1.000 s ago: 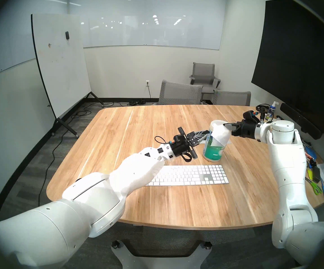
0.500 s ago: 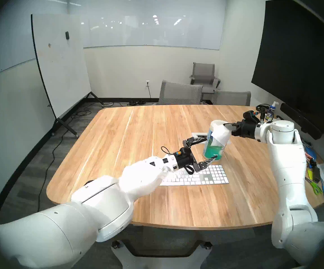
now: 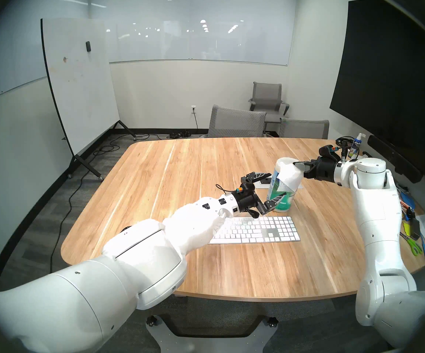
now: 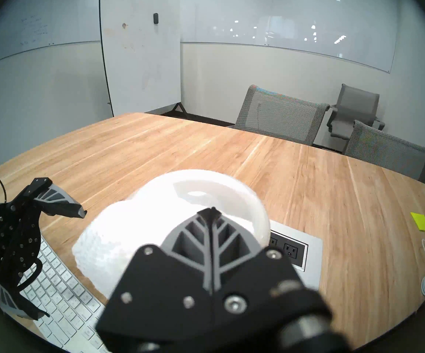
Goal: Wipe the keyboards and mice with a disinfecting wipe, then set the wipe down
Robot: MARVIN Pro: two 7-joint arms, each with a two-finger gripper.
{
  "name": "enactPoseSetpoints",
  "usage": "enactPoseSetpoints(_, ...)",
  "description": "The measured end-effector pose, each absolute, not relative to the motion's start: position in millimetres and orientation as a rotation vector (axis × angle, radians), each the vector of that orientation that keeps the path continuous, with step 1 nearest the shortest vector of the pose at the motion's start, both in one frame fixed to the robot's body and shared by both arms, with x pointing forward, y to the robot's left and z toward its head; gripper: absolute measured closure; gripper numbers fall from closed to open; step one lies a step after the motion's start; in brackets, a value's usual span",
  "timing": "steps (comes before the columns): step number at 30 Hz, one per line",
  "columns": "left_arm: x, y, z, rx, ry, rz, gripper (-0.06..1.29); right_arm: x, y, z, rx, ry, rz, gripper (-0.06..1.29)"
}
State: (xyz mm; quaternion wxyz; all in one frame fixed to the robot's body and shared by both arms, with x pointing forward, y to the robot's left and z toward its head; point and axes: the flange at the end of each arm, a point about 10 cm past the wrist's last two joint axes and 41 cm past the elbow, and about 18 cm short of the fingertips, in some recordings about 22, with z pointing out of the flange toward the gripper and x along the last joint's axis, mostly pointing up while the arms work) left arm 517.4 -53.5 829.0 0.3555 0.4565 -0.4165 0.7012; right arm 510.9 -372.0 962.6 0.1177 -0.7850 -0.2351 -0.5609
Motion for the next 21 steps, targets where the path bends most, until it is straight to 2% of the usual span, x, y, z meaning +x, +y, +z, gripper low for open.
enactPoseSetpoints(21,512,-82,836,1.2,-1.055,1.776,-0.03,511,-372,963,-2.297,-0.688,-1.641,1.25)
